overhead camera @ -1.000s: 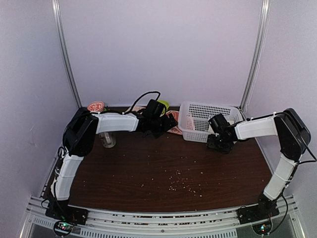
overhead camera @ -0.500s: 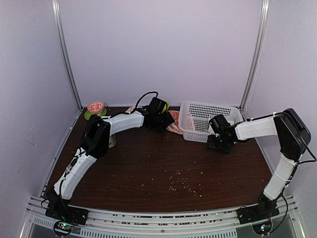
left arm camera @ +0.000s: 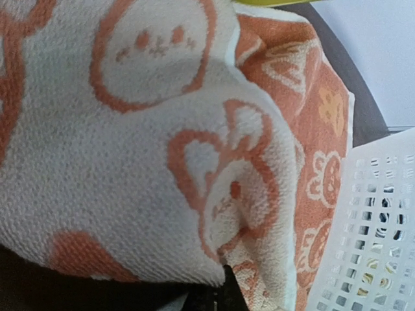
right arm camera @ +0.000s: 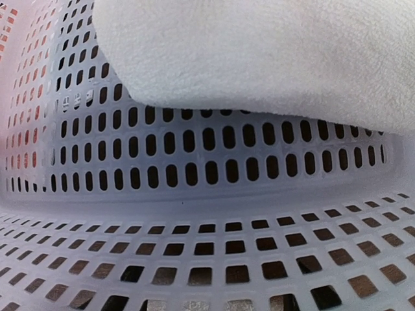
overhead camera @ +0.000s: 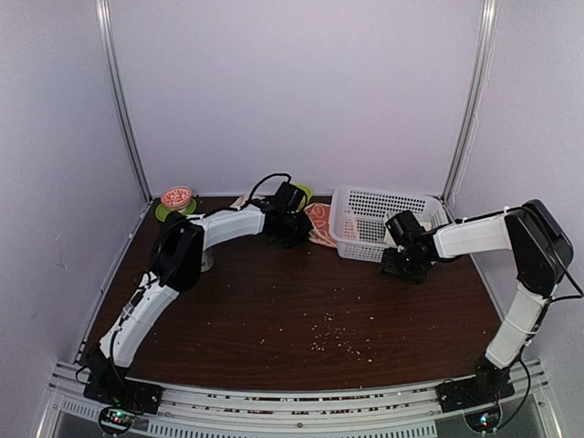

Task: Roll the towels
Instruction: Move the towel to the corner of the board.

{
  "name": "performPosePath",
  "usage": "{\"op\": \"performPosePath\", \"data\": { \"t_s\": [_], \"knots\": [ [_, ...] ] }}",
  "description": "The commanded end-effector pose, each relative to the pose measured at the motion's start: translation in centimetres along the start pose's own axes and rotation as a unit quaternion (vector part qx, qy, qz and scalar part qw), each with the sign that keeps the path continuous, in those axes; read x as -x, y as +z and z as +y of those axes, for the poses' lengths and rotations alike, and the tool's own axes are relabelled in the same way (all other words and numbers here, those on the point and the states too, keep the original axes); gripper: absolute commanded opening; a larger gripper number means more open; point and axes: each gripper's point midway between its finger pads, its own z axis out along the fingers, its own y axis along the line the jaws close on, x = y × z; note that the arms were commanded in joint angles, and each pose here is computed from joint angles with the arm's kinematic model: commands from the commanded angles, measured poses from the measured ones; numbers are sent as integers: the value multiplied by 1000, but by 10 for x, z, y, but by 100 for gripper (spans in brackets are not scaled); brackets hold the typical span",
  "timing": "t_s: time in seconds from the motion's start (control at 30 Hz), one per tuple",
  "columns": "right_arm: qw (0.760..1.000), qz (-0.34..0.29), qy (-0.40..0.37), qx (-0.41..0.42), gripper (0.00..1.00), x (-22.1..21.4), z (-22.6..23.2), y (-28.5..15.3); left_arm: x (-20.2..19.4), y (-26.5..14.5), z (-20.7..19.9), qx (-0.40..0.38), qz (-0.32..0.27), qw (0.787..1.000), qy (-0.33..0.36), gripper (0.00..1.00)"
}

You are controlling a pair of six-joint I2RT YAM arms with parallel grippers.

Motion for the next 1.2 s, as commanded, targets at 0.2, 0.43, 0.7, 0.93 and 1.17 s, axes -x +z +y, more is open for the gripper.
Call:
{"op": "performPosePath", "data": {
  "t_s": [0.2, 0.43, 0.7, 0.93, 1.17],
  "knots": [
    [1000, -9, 13, 24, 71, 0, -2, -18, 14, -88, -13, -41, -34, 998, 35, 0],
    [1000, -15, 16, 16, 71, -5, -15, -30, -14, -141, 26, -12, -15, 999, 45, 0],
    [1000, -21, 18, 3, 71, -6, -22, -32, -75, -192, 45, -7, 27, 994, 106, 0],
    [1000, -15, 8, 23, 76, -3, -13, -36, -132, -223, 47, -11, 83, 978, 191, 0],
    [998, 25, -14, 54, 85, -33, -20, -50, -137, -228, 62, -2, 75, 976, 206, 0]
  ]
}}
